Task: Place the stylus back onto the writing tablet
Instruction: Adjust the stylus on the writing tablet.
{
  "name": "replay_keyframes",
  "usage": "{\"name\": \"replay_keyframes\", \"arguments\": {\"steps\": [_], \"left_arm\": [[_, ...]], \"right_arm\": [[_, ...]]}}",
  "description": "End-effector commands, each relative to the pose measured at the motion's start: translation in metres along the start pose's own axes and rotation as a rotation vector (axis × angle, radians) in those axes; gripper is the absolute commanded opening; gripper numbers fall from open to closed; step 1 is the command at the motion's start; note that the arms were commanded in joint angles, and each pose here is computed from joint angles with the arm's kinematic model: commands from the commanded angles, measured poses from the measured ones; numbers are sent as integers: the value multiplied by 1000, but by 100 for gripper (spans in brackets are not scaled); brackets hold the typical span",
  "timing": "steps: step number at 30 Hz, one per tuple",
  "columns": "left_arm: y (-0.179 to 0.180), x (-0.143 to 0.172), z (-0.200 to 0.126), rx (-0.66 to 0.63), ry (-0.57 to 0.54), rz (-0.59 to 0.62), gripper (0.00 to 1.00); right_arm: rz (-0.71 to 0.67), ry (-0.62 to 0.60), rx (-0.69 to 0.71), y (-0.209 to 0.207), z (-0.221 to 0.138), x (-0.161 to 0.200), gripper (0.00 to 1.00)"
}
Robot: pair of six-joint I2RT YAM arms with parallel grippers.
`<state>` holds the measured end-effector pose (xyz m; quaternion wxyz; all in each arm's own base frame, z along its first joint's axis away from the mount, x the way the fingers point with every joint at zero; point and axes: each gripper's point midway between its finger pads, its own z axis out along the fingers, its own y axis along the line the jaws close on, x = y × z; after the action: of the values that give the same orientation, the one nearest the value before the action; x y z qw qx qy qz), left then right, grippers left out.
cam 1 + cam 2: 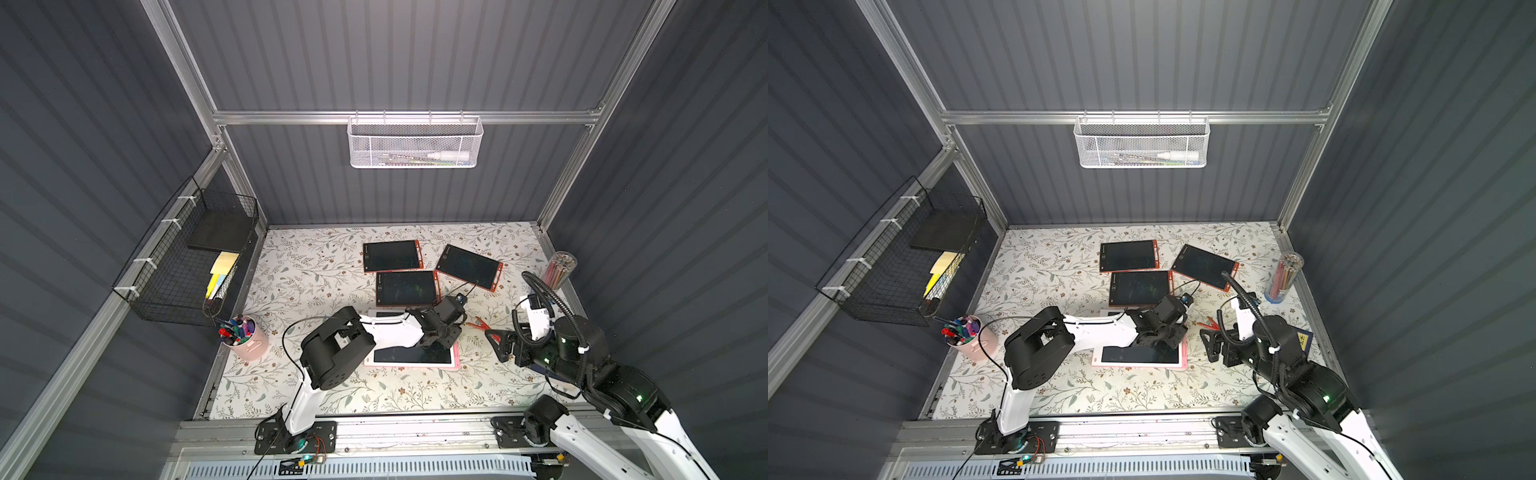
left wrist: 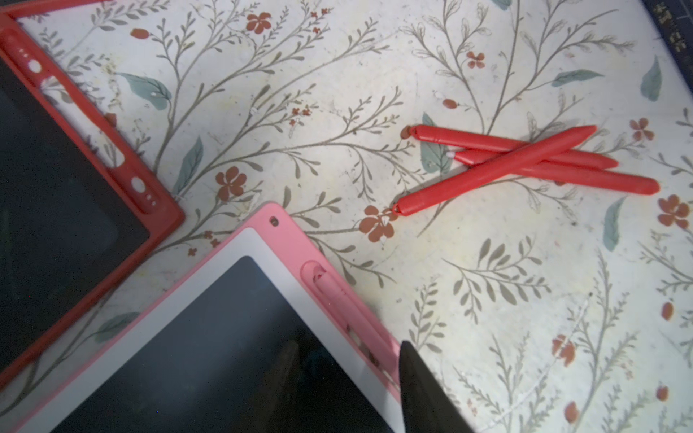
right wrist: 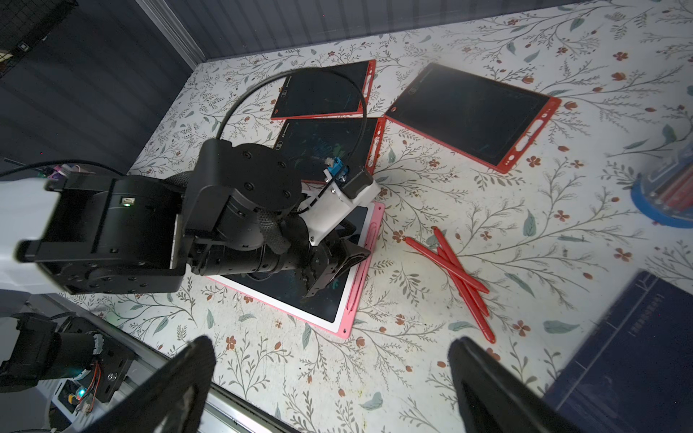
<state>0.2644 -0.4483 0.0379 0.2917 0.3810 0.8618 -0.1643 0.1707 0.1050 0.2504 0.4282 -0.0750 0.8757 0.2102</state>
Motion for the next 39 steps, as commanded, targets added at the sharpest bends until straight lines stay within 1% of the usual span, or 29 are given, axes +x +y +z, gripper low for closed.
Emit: {"name": "replay_keyframes", "arguments": {"steps": [1,16,27,31,35,39], "left_arm": [[2,7,8,-28,22,-3,46],[5,6,13,-50,11,-2,48],[4,14,10,-38,37,11,47],[5,24,12,-36,72,44,47],[4,32,17,-32,93,51,47],[10,40,20,-61,119,55,47]], "right_arm": [[4,0,13,-3,0,3,99],[5,-1,17,-4,0,3,99],[6,3,20,-4,1,3,99],[8,1,20,-5,1,3,99],[7,2,21,-5,1,3,99],[6,3,23,-5,1,3,99]]}}
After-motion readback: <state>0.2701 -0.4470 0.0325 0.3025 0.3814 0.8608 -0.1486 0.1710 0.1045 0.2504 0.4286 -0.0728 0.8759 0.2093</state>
